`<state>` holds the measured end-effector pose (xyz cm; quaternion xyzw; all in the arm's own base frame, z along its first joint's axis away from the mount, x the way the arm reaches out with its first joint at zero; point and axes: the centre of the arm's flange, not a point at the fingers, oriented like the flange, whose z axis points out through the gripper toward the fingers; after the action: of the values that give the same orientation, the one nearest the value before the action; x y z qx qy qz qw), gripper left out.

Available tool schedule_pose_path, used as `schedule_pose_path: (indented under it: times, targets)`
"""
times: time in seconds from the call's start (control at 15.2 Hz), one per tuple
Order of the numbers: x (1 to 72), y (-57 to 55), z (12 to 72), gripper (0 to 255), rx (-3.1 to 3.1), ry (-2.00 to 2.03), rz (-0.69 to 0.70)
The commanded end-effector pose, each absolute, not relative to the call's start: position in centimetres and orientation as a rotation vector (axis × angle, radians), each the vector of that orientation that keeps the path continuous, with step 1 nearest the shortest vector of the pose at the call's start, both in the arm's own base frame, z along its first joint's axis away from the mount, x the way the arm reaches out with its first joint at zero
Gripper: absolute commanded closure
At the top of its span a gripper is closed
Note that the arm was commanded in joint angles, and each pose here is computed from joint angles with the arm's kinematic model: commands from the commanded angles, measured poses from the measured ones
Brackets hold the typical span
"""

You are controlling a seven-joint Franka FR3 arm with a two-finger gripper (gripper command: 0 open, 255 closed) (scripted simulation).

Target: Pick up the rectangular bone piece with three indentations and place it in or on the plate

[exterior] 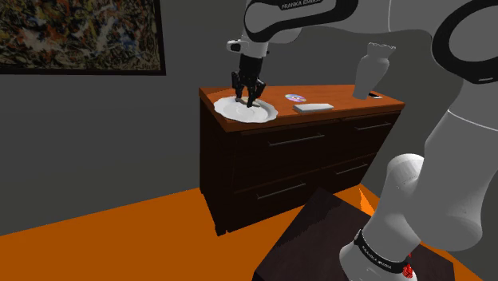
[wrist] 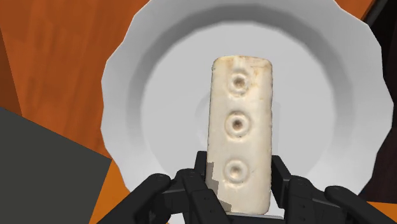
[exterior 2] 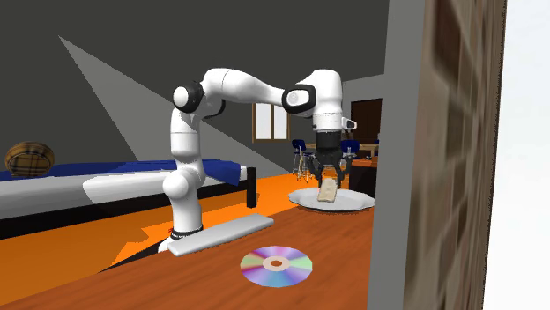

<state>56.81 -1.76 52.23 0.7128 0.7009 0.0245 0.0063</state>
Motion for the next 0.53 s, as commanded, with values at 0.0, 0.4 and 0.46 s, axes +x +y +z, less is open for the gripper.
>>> schedule_pose_path:
  times: [0.0,0.4,0.46]
  targets:
    - [56.75,-1.82,51.12,255,2.23,2.193,0.077]
    - [56.75,-1.82,50.23,255,2.23,2.193,0.077]
    - [56.75,-1.82,50.23,255,2.23,2.193,0.077]
